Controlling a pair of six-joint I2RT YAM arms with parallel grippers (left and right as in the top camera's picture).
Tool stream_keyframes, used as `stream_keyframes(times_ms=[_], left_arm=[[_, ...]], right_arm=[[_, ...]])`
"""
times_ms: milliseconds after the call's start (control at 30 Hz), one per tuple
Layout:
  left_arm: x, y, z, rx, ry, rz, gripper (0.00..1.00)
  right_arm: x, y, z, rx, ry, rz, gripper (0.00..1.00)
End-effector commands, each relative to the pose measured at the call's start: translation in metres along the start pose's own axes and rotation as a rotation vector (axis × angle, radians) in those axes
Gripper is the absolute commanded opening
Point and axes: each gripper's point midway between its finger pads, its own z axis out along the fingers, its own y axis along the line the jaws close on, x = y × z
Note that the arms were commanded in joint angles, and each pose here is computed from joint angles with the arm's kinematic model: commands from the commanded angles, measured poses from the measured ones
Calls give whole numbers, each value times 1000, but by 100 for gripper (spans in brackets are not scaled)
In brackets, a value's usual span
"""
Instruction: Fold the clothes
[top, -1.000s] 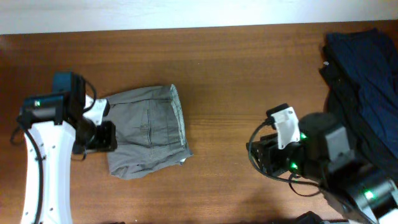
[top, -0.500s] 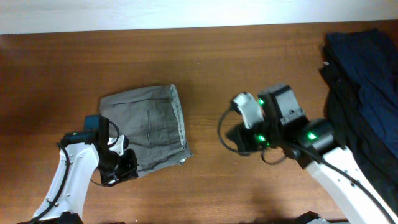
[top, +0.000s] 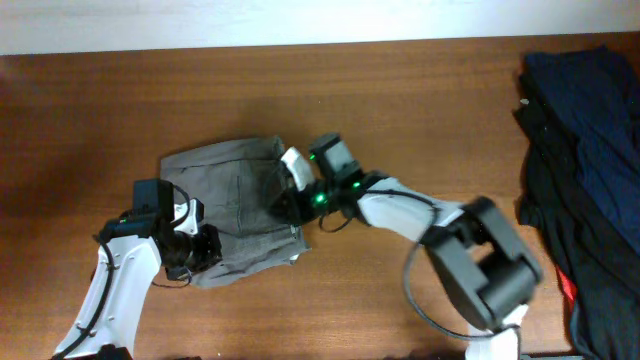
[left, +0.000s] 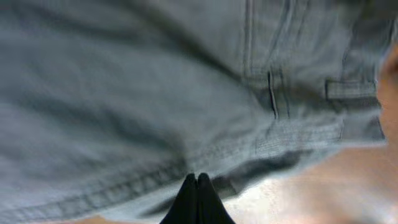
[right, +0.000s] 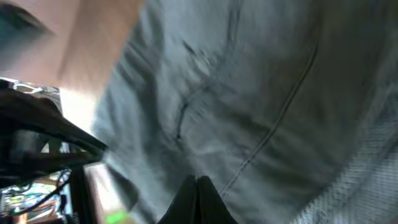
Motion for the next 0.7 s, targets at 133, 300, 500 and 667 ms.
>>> stream_keyframes(times_ms=[133, 300, 500, 667], left_arm=[[-13, 35, 5, -193, -46, -28, 1], [-36, 43, 29, -213, -73, -41, 1], [-65, 41, 86, -126, -85, -61, 1], [-125, 2, 93, 82, -232, -66, 1]], right_arm=[[72, -93, -9, 404, 148, 505, 4], [121, -67, -21, 465, 330, 625, 4], [130, -16, 0, 423, 362, 518, 4], [79, 1, -22, 501, 159, 256, 4]])
